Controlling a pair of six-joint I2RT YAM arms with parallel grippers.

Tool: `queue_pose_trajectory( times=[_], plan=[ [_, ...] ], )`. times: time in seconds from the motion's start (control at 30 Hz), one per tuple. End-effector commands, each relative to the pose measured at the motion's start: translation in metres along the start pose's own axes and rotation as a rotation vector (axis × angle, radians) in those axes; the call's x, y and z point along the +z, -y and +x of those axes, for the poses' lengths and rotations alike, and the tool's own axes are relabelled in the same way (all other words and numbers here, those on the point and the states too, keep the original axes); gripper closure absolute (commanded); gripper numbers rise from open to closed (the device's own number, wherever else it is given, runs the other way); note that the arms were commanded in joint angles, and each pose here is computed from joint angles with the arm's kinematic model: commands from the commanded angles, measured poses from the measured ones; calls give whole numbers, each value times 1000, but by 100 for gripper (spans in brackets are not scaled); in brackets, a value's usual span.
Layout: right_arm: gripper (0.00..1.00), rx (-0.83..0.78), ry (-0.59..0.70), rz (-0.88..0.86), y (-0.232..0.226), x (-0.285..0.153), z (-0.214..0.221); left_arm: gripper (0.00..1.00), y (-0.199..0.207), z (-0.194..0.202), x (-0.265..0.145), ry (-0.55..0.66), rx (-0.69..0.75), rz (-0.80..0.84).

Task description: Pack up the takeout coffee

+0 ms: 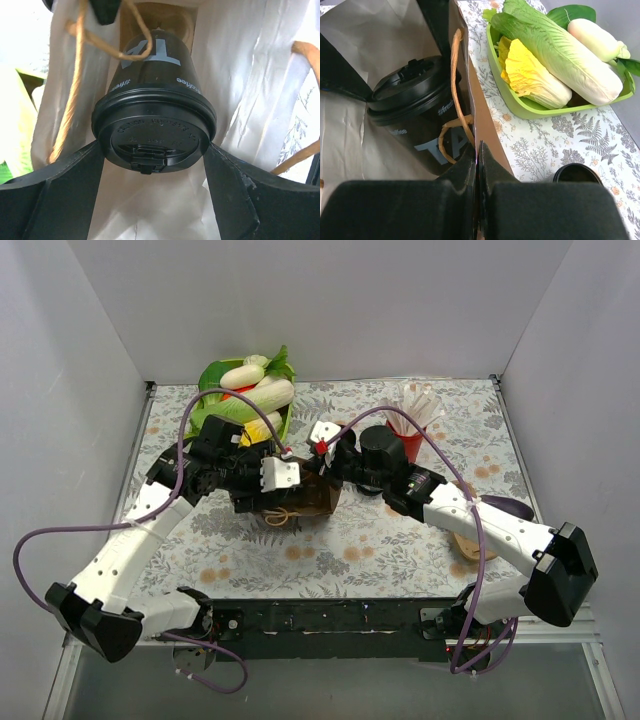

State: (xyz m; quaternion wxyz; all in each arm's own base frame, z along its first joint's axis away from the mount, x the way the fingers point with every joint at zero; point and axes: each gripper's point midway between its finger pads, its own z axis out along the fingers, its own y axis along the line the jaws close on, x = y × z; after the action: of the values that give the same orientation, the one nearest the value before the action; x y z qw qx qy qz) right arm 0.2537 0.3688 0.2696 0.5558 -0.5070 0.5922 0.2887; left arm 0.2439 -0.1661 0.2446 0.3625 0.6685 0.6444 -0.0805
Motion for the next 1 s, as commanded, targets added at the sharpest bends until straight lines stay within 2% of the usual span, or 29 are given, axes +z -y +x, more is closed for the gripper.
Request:
queue_pose_trajectory(
  times=[0.0,0.2,0.43,0.97],
  plan=[
    [99,16,74,37,7,-7,-28,100,8,1,9,-17,107,62],
    [99,54,64,59,10,-6,-26,100,5,-7,19,-41,54,110],
    [99,182,45,61,21,-9,-21,100,11,3,27,-47,93,83],
    [99,163,35,8,13,-7,-25,100,11,29,44,-144,245,10]
  ],
)
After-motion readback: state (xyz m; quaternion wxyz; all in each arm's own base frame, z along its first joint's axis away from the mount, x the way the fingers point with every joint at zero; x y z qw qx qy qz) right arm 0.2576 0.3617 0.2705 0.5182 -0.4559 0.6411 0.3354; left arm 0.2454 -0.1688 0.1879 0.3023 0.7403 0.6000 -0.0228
